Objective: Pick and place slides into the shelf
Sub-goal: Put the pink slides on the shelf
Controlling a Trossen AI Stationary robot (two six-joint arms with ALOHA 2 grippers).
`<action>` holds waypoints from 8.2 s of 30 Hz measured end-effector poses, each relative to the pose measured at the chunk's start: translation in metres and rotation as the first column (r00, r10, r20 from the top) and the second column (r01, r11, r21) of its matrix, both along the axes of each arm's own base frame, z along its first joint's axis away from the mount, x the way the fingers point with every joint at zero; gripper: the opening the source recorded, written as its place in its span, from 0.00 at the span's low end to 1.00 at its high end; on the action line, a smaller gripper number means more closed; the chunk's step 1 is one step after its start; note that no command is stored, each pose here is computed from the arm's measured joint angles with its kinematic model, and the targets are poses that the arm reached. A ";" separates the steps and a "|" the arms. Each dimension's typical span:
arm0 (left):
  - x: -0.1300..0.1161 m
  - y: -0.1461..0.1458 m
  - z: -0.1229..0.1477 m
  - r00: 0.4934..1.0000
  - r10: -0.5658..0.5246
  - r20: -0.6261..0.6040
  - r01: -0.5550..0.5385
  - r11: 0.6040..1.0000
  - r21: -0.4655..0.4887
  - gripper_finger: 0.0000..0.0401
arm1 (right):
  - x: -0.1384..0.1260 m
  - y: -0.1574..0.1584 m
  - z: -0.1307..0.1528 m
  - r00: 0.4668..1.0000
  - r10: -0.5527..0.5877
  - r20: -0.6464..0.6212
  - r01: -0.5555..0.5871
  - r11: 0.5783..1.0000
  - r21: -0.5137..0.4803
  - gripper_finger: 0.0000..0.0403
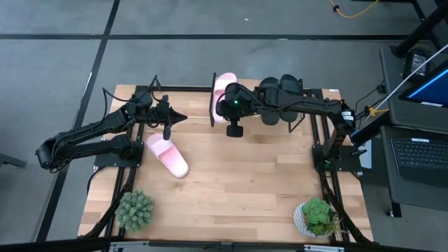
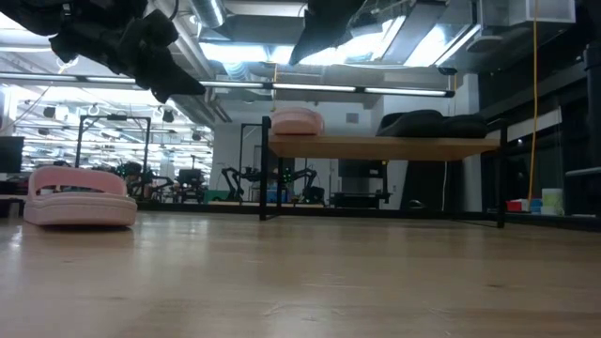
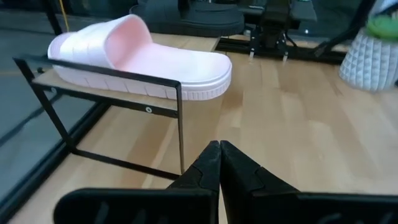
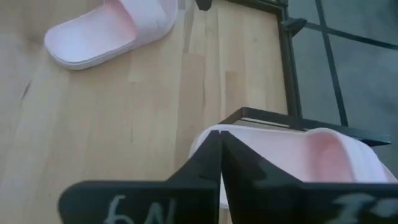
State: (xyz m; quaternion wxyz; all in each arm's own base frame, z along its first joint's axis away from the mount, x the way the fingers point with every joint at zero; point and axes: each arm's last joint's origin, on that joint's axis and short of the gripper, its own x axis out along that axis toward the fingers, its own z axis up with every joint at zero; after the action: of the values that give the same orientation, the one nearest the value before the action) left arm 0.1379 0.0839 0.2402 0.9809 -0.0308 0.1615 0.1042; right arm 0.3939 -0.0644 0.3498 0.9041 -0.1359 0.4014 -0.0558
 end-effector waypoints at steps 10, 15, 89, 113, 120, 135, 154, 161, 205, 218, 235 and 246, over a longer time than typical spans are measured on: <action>-0.003 -0.002 0.000 0.997 0.037 -0.065 -0.046 0.987 -0.153 0.00 | -0.001 0.001 0.000 1.000 -0.018 -0.005 0.018 1.000 0.020 0.01; -0.011 -0.005 0.013 0.981 0.083 -0.176 -0.115 0.977 -0.182 0.00 | -0.002 0.001 -0.005 1.000 -0.021 -0.022 0.021 0.999 0.026 0.01; 0.041 -0.184 0.008 0.515 0.376 -0.770 -0.465 0.877 0.117 0.09 | -0.037 0.170 -0.131 0.992 0.049 0.117 -0.066 0.987 0.150 0.01; 0.026 -0.169 -0.051 0.393 0.482 -0.783 -0.603 0.778 0.176 0.31 | -0.037 0.173 -0.130 0.990 0.034 0.137 -0.058 0.983 0.176 0.01; 0.021 -0.163 -0.062 0.364 0.500 -0.786 -0.609 0.766 0.205 0.31 | -0.036 0.173 -0.130 0.990 0.035 0.140 -0.059 0.983 0.176 0.01; 0.020 -0.162 -0.069 0.376 0.498 -0.781 -0.608 0.769 0.197 0.26 | -0.036 0.173 -0.130 0.989 0.037 0.140 -0.061 0.983 0.173 0.01; 0.025 -0.163 -0.058 0.415 0.498 -0.762 -0.538 0.809 0.236 0.01 | -0.036 0.173 -0.129 0.988 0.060 0.142 -0.082 0.985 0.150 0.01; 0.037 -0.168 -0.024 0.462 0.510 -0.726 -0.499 0.826 0.263 0.00 | -0.039 0.174 -0.123 0.986 0.065 0.154 -0.089 0.984 0.154 0.01; 0.154 -0.098 0.126 0.926 0.308 -0.218 -0.197 0.887 0.417 0.00 | -0.180 0.151 -0.149 0.940 -0.063 0.336 -0.003 0.982 0.190 0.01; 0.200 -0.022 0.103 0.935 0.296 -0.194 -0.182 0.873 0.452 0.00 | -0.175 0.138 -0.149 0.900 -0.074 0.429 0.017 0.991 0.135 0.01; 0.226 0.017 0.085 0.948 0.302 -0.101 -0.223 0.856 0.466 0.00 | -0.175 0.138 -0.149 0.896 -0.093 0.434 0.024 0.987 0.161 0.01; 0.224 0.026 0.087 0.942 0.331 -0.058 -0.277 0.862 0.425 0.00 | -0.175 0.138 -0.148 0.893 -0.086 0.441 0.019 0.988 0.154 0.01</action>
State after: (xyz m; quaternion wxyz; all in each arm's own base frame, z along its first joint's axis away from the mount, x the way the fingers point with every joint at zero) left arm 0.3624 0.1096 0.3275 0.9238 0.1579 0.1922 0.2912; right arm 0.2193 0.0739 0.2016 0.9776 -0.0424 0.1900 -0.0805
